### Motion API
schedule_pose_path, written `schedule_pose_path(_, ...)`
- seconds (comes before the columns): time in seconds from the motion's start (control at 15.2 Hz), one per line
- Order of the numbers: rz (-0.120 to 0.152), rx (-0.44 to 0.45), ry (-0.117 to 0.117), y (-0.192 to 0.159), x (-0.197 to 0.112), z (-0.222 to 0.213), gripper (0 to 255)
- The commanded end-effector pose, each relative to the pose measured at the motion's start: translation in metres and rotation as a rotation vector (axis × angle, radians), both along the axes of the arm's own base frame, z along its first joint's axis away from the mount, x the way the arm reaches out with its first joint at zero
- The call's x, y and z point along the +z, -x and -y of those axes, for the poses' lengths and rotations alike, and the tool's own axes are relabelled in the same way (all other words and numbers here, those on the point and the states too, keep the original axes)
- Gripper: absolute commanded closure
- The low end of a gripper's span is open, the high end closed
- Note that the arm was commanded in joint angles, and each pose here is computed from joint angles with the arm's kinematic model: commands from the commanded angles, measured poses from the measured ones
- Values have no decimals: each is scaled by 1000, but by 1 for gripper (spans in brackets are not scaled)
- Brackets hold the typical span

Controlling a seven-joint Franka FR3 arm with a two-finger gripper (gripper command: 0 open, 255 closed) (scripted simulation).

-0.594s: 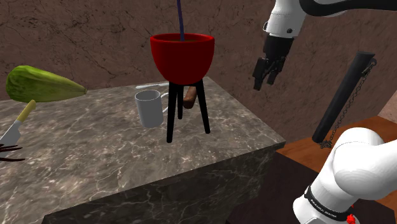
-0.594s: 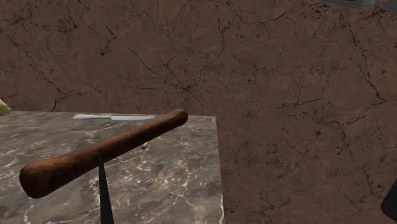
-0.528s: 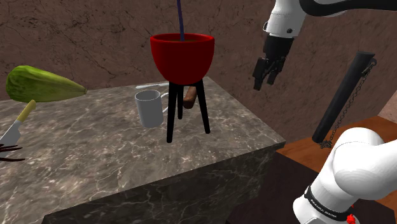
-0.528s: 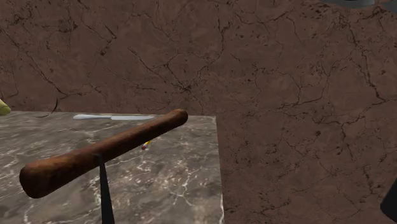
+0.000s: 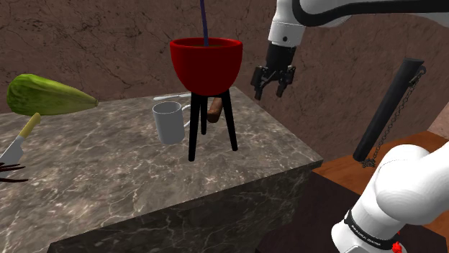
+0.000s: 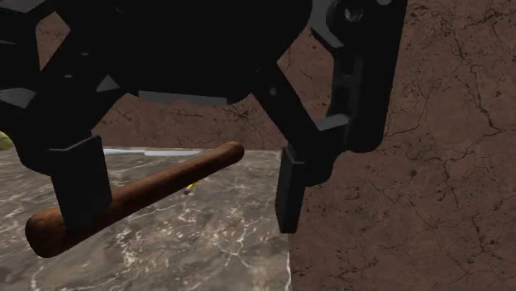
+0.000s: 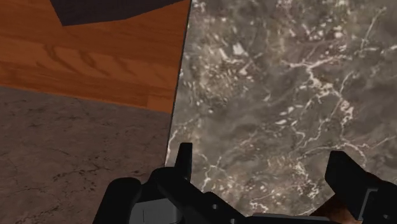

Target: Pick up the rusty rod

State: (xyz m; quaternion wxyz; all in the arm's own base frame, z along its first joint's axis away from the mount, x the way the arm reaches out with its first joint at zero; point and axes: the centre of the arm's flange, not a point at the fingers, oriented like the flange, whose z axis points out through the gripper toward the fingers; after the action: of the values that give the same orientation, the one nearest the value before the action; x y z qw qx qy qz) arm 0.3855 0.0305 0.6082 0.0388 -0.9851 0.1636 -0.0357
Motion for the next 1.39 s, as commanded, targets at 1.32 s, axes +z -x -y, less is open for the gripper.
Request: schedule_pose_path(1.32, 34, -515, -96, -204, -59, 0, 0)
